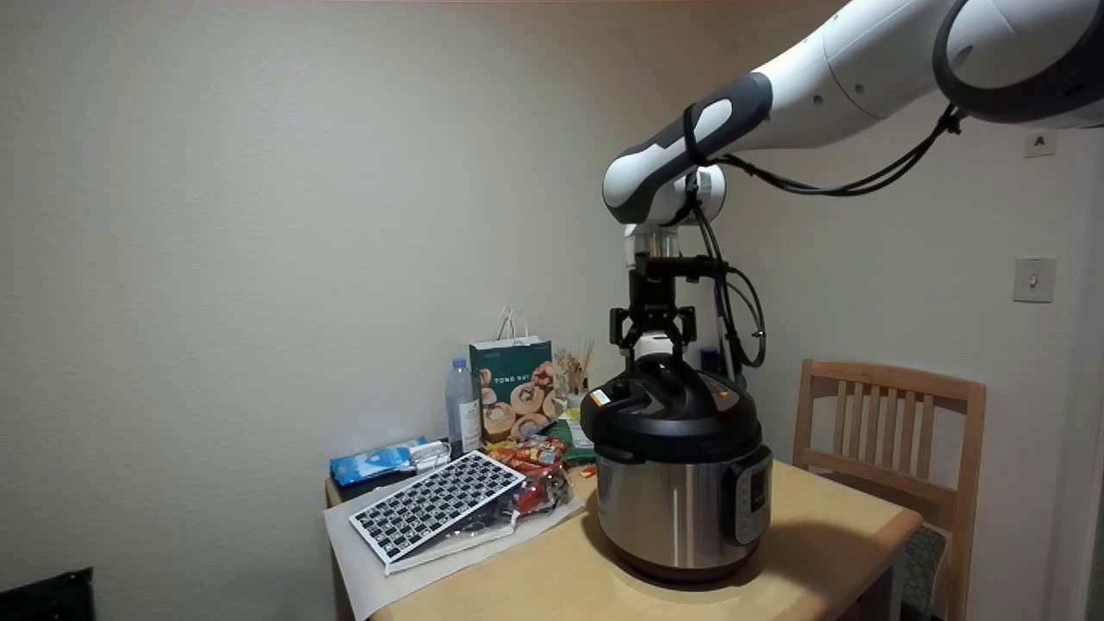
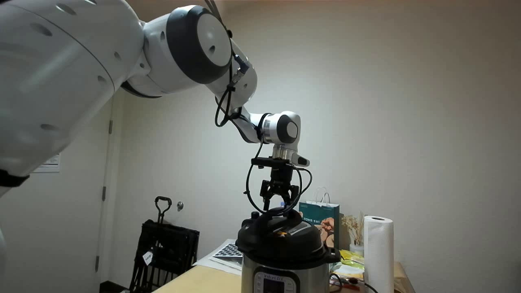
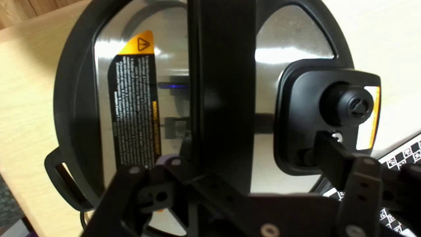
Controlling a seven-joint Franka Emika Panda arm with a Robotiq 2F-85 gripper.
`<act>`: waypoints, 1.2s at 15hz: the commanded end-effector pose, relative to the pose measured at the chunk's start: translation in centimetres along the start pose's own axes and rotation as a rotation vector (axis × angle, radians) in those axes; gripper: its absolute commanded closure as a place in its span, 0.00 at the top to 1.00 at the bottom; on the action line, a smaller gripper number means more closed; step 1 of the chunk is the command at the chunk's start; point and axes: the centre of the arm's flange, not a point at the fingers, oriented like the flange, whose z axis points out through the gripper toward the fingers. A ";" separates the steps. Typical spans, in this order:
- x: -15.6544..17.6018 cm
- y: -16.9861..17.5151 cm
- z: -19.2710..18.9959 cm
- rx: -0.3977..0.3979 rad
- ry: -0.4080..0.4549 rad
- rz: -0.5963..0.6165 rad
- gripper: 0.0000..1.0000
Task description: Take the lid off of the rice cooker
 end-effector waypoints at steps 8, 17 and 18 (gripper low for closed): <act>0.8 2.0 0.8 0.100 -0.023 0.004 0.19; 1.6 3.5 2.1 0.205 -0.054 0.042 0.00; 1.4 3.4 2.0 0.200 -0.054 0.041 0.00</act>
